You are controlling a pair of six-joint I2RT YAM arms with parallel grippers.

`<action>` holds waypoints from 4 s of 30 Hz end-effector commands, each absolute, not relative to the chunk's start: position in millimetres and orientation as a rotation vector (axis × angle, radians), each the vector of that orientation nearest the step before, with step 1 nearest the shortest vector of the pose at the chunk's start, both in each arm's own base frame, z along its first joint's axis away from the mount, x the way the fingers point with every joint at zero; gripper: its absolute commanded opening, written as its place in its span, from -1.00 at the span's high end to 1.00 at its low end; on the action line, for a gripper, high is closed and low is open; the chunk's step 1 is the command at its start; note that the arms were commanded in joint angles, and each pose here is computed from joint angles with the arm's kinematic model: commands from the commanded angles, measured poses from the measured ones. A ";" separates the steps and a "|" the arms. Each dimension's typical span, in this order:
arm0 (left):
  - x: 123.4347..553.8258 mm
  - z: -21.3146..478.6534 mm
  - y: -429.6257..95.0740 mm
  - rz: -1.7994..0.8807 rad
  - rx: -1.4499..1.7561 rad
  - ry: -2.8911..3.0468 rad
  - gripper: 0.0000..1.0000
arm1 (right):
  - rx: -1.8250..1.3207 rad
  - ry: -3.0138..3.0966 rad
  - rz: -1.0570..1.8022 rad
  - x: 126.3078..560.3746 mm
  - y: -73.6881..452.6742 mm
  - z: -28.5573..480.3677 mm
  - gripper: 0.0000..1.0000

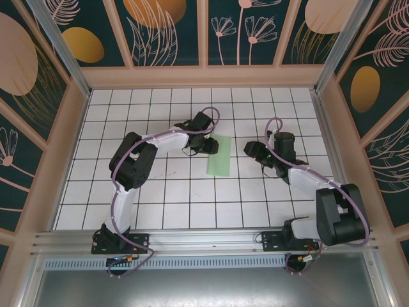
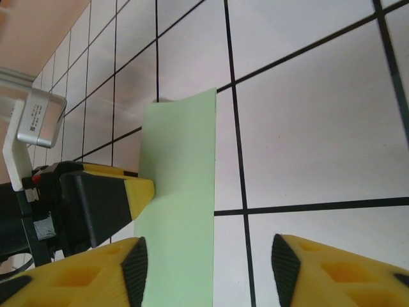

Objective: Fold a paper plane with a square sheet of paper (fold left side to right side)
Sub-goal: Hold the square sheet of paper at the center of the table, then first fold the square sheet of paper in half at the center of the table.

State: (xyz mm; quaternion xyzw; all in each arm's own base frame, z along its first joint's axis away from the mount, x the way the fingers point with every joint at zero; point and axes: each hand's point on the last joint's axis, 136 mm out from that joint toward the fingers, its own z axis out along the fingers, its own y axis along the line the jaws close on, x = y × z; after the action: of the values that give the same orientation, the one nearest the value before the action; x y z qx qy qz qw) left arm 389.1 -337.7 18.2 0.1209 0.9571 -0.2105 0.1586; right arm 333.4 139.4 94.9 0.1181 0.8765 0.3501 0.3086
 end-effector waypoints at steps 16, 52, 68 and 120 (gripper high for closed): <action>382.6 -19.6 -331.8 -0.515 0.370 2.796 0.13 | 0.147 2.472 1.056 359.9 226.9 56.5 0.81; 394.9 115.0 -322.2 -0.582 0.345 2.480 -0.11 | 0.176 2.775 0.811 324.4 207.7 -24.7 0.86; 367.0 59.4 -367.5 -0.952 0.448 2.583 0.40 | 0.166 2.787 0.794 323.3 206.4 -24.5 0.88; 368.5 45.1 -366.2 -1.067 0.471 2.507 0.59 | 0.112 2.841 0.748 313.1 204.8 -28.7 0.90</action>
State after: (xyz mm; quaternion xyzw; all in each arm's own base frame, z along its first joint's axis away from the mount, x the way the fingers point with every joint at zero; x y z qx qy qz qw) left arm 363.4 -357.9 41.3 0.1617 0.8989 -0.3641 0.1821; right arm 350.4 225.4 16.7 0.0240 0.9297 0.3211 0.1789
